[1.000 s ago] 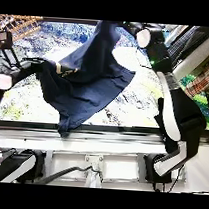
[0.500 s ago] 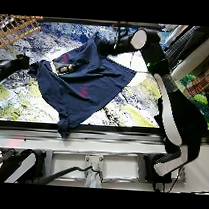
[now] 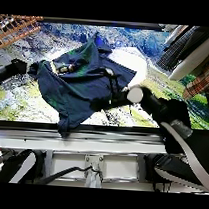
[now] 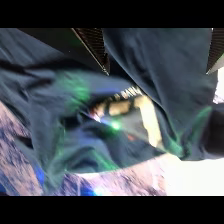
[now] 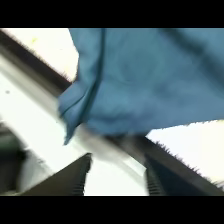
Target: Fold the clothes and pants, and hang the long-sleeved shirts on hangers.
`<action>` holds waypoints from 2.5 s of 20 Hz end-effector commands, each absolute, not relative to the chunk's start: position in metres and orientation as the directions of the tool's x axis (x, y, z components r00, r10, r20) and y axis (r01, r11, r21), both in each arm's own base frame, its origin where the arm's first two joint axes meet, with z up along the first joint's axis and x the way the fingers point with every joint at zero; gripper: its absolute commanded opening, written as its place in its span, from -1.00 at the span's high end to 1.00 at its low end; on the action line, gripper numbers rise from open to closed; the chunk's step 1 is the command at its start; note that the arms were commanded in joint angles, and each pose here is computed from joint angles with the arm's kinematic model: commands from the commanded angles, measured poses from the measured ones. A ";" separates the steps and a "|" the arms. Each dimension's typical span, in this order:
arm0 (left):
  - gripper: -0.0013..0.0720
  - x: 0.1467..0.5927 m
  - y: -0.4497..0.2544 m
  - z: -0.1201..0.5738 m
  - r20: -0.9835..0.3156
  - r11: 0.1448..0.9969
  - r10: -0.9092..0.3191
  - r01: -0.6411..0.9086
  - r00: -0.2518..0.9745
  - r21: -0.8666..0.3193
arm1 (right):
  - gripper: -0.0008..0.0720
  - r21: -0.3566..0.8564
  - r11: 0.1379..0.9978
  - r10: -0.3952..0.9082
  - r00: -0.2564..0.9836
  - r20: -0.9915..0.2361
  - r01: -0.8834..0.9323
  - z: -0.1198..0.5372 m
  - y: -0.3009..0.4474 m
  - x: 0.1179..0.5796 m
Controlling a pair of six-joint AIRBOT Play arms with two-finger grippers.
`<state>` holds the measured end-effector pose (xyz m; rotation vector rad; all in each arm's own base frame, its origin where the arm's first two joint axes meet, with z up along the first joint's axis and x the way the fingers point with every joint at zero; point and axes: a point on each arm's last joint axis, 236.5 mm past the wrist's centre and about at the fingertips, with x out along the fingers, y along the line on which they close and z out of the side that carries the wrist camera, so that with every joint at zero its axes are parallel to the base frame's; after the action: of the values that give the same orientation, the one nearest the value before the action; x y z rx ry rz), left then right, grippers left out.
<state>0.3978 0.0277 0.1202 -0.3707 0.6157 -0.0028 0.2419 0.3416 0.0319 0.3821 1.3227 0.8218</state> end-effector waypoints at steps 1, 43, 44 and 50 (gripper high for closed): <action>-0.74 0.395 0.019 0.118 -0.576 0.930 -0.136 -0.097 0.806 -0.355 | -0.51 0.803 0.591 0.806 0.034 -0.590 -0.076 0.000 0.346 0.215; -0.74 0.410 0.030 0.109 -0.568 0.928 -0.103 -0.127 0.816 -0.350 | 0.89 0.788 0.582 0.800 0.032 -0.599 0.201 -0.067 0.452 0.279; -0.74 0.412 0.030 0.100 -0.584 0.926 -0.107 -0.134 0.804 -0.354 | 0.89 0.783 0.602 0.790 0.019 -0.612 0.157 -0.064 0.446 0.277; -0.75 0.428 0.041 0.076 -0.601 0.920 -0.079 -0.174 0.795 -0.351 | 0.90 0.450 0.873 0.463 0.026 -0.886 -0.189 -0.061 0.313 0.277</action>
<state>0.4195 0.0341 0.0834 -0.4051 0.6649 0.0302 0.2715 0.3872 -0.0570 0.5366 1.4922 0.6084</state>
